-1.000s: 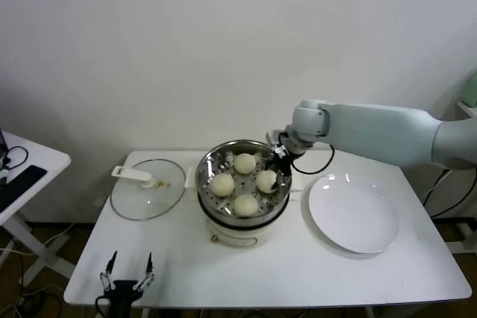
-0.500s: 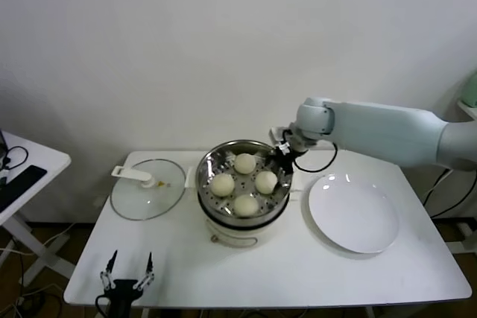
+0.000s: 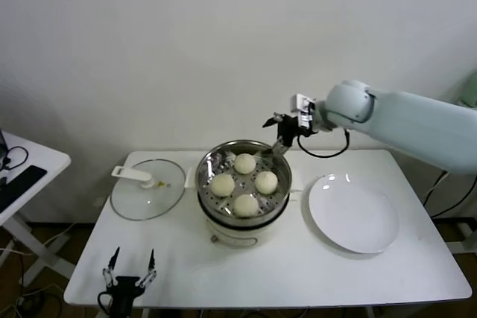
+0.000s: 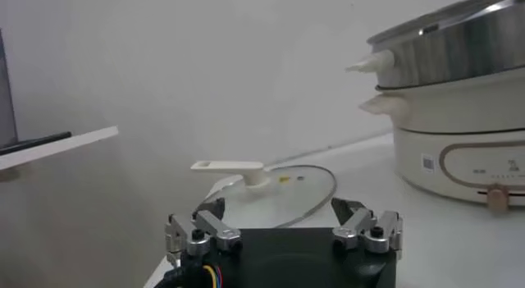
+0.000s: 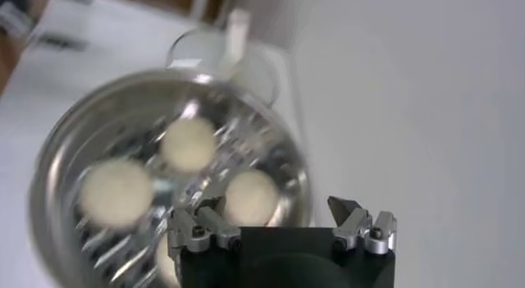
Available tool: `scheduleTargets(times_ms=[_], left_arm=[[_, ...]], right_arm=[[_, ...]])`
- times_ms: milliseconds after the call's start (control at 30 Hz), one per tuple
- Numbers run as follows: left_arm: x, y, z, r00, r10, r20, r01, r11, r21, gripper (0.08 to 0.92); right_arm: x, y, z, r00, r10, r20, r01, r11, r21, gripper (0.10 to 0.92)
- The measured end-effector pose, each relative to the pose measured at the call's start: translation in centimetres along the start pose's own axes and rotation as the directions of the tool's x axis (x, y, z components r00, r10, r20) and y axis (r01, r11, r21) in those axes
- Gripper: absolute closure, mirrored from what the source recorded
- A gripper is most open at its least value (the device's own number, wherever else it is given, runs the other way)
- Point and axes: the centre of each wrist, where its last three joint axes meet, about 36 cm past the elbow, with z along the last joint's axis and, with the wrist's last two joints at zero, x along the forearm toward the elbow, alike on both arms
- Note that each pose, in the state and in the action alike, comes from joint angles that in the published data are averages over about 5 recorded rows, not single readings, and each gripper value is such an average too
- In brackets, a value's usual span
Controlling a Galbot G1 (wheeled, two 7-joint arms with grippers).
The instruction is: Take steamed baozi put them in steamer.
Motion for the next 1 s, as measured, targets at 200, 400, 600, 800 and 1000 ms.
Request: scheduleTargets(times_ms=[200,400,600,800,1000], left_arm=[[0.0,0.1,0.0,1.0000,-0.002,0.000,0.002,1.000,-0.003,0.177],[0.0,0.1,-0.1,1.0000,-0.005,0.005,0.005,1.000,-0.001,0.177],[-0.3,-0.3,-0.4,0.9998,-0.007,0.021,0.007,1.000,0.010,0.177],[-0.6,-0.3,-1.0,0.9995,-0.007,0.030,0.007,1.000,0.013,0.177],[-0.7,-0.2,-1.1,0.9994,-0.012,0.032,0.012,1.000,0.017,0.177]], right_arm=[[1.6,2.7,3.2,0.971,0.194,0.137,-0.172,0.972,-0.157,0.200],[2.7,6.5,7.9,0.910,0.366,0.194,-0.296,0.902,-0.313,0.200],[2.7,11.8,11.7,0.829,0.503,0.244,-0.370,0.822,-0.433,0.200],[1.9,17.6,13.5,0.720,0.616,0.319,-0.390,0.740,-0.548,0.200],[0.2,25.6,16.5,0.640,0.702,0.313,-0.365,0.636,-0.680,0.200]])
